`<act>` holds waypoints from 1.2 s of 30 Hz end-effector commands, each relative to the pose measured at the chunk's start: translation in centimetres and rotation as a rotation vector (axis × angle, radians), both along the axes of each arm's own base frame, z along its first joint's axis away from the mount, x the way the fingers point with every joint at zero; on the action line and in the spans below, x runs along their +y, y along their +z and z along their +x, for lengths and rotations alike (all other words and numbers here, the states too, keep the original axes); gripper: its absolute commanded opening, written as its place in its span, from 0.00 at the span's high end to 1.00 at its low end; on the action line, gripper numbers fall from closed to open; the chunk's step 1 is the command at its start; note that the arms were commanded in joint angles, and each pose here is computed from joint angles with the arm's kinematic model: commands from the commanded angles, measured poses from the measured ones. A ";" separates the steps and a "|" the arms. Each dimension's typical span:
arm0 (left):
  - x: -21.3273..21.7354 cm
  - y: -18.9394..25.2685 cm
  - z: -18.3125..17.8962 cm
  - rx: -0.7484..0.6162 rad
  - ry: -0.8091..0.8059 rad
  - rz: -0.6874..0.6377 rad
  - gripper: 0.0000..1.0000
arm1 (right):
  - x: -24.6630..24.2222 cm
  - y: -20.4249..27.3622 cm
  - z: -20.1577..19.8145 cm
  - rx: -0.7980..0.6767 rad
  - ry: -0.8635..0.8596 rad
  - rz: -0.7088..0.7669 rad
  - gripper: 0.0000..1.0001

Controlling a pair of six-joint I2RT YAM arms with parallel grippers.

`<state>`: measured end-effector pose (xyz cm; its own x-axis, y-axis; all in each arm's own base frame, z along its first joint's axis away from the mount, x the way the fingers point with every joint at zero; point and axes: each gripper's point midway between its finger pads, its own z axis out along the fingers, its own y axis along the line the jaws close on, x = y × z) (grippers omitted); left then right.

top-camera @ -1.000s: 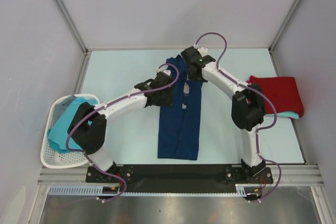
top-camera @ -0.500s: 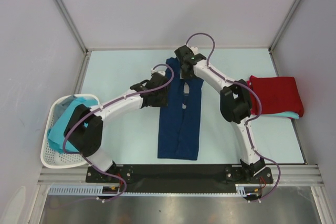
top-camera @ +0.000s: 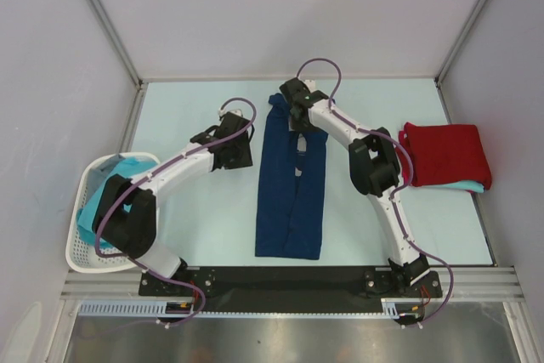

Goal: Fold and stack the t-shirts
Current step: Rotate the tshirt 95 degrees

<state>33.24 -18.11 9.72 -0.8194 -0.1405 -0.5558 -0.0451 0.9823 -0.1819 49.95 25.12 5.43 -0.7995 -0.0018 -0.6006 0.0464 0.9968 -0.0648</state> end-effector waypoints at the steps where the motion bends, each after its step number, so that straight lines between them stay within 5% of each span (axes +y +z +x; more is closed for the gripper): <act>1: -0.4 1.0 -0.3 -0.023 0.005 -0.043 0.60 | 1.8 3.9 1.4 -0.102 0.030 0.042 0.44; 15: 0.2 0.0 -1.4 0.007 0.010 -0.030 0.61 | 0.2 1.2 2.8 -0.052 0.010 0.043 0.58; 23: -1.1 -0.5 -1.5 0.028 -0.016 -0.086 0.61 | -0.3 0.2 2.3 -0.027 0.004 0.041 0.58; 36: -2.9 -1.1 -3.8 0.037 -0.075 -0.068 0.63 | 3.7 5.8 2.2 -0.127 0.065 0.105 0.54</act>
<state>29.09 -21.54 7.18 -0.8754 -0.0803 -0.4767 0.0406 0.9704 -0.2381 51.48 26.05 5.06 -0.7936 0.0031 -0.6085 0.0228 0.9994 -0.0247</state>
